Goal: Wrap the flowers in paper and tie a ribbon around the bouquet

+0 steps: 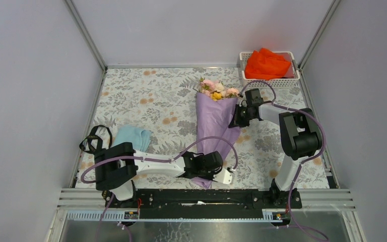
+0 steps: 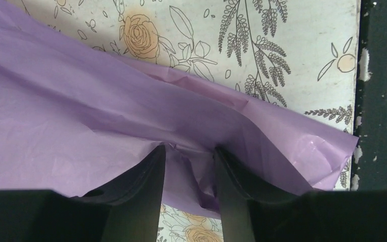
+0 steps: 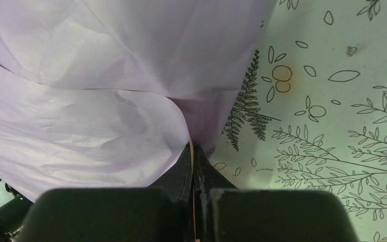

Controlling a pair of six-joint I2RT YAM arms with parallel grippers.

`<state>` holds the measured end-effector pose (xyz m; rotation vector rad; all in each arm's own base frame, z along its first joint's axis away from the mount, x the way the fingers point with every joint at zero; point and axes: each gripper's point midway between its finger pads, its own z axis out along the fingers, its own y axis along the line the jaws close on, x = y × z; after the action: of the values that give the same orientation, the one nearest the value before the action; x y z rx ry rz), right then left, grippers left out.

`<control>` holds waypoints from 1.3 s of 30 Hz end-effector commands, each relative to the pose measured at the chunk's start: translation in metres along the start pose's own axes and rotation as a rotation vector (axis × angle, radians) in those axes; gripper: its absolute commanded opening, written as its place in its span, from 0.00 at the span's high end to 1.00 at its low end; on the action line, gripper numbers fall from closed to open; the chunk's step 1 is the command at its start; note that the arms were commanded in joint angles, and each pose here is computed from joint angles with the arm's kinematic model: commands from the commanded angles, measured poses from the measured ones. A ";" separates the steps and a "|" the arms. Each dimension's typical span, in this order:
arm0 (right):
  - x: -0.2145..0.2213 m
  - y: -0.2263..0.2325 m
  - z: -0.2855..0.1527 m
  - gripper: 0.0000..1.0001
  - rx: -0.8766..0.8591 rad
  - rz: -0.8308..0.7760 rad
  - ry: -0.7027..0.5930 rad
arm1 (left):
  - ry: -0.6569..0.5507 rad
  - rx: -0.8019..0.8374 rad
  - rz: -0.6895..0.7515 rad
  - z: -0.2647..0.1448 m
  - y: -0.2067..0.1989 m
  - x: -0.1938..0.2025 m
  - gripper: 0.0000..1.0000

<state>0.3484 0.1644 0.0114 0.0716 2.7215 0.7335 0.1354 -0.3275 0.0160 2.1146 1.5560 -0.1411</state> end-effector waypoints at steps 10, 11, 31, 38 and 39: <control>-0.060 0.004 -0.003 1.00 0.027 -0.073 -0.148 | 0.006 0.251 0.083 -0.016 -0.069 0.007 0.45; -0.060 0.004 -0.004 1.00 0.026 -0.074 -0.147 | 0.003 0.254 0.094 -0.018 -0.069 0.007 0.44; -0.050 -0.002 -0.014 0.51 0.060 -0.096 -0.151 | -0.109 0.084 -0.044 0.002 0.033 -0.027 0.28; -0.033 -0.011 -0.010 0.34 0.058 -0.067 -0.122 | 0.016 0.142 0.109 0.035 -0.021 0.009 0.28; -0.030 -0.013 -0.008 0.32 0.049 -0.057 -0.115 | 0.033 0.148 0.120 0.037 -0.025 0.013 0.28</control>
<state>0.3791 0.1527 0.0216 0.0272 2.6292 0.6265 0.1354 -0.3619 0.0199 2.1825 1.4423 -0.2992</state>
